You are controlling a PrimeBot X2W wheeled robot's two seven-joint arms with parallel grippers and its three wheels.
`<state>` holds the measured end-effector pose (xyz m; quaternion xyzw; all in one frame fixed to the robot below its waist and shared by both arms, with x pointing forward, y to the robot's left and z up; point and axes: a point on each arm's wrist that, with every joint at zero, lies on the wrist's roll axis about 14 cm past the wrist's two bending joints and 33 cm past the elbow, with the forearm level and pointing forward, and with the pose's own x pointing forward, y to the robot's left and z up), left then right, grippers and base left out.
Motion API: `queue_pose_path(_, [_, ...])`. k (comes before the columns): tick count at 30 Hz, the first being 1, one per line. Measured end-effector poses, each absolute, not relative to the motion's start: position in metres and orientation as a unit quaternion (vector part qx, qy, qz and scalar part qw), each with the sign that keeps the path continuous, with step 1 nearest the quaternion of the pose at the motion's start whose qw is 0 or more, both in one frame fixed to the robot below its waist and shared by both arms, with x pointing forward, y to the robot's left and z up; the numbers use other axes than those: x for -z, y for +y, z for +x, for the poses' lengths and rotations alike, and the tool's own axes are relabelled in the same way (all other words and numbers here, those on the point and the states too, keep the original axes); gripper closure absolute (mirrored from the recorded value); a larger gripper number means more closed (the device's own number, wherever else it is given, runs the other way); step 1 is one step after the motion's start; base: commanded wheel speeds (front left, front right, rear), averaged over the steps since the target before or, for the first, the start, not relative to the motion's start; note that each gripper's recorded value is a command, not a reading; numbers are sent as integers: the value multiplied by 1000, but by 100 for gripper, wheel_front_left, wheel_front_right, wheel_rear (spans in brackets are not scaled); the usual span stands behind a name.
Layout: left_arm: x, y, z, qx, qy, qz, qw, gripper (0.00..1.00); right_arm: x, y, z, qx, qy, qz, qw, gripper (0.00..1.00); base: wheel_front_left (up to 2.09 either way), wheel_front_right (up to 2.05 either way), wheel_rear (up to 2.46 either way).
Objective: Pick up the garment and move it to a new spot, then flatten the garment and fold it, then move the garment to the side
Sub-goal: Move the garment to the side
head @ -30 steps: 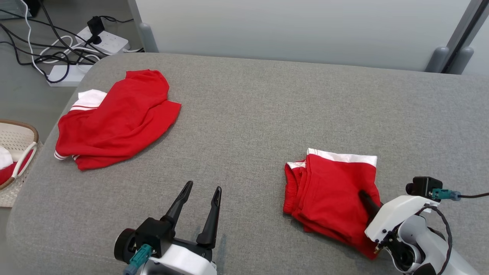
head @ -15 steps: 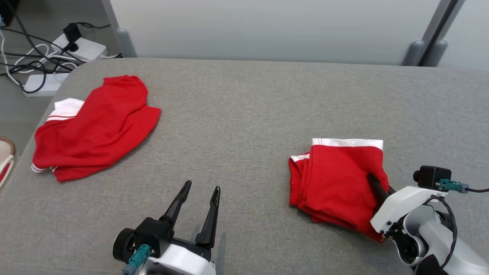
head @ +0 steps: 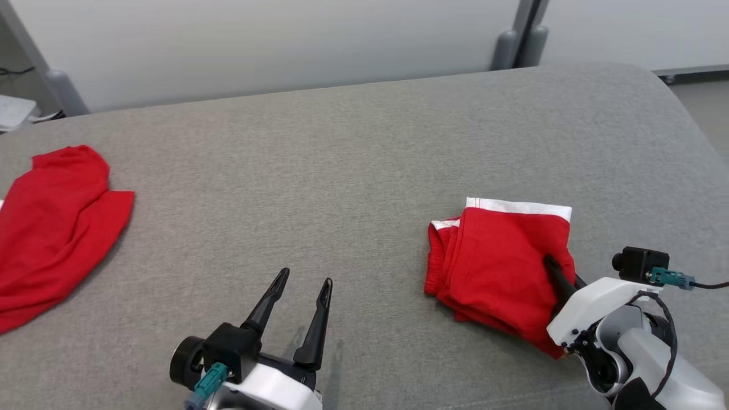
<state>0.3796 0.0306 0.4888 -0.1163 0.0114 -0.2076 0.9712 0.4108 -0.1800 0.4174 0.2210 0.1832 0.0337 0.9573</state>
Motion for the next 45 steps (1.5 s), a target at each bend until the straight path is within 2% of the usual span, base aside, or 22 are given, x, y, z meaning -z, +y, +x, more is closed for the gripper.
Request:
queue_pose_path(14, [-481,-33,392,299,25,-121,946,0,-405,-240,380,58,183,236,953,100,0,0,0])
queue_pose_path(19, [-472,-38,396,305,36,-125,944,0,-404,-247,385,68,180,238,952,100,0,0,0])
queue_pose_path(26, [-468,-34,406,302,36,-125,944,0,-438,-268,432,86,122,266,952,100,0,0,0])
queue_pose_path(35, [-447,-19,426,282,50,-127,949,0,-496,-290,513,80,39,252,964,100,0,0,0])
queue_pose_path(45, [-420,5,450,257,67,-119,957,0,-514,-300,594,85,14,220,972,100,0,0,0])
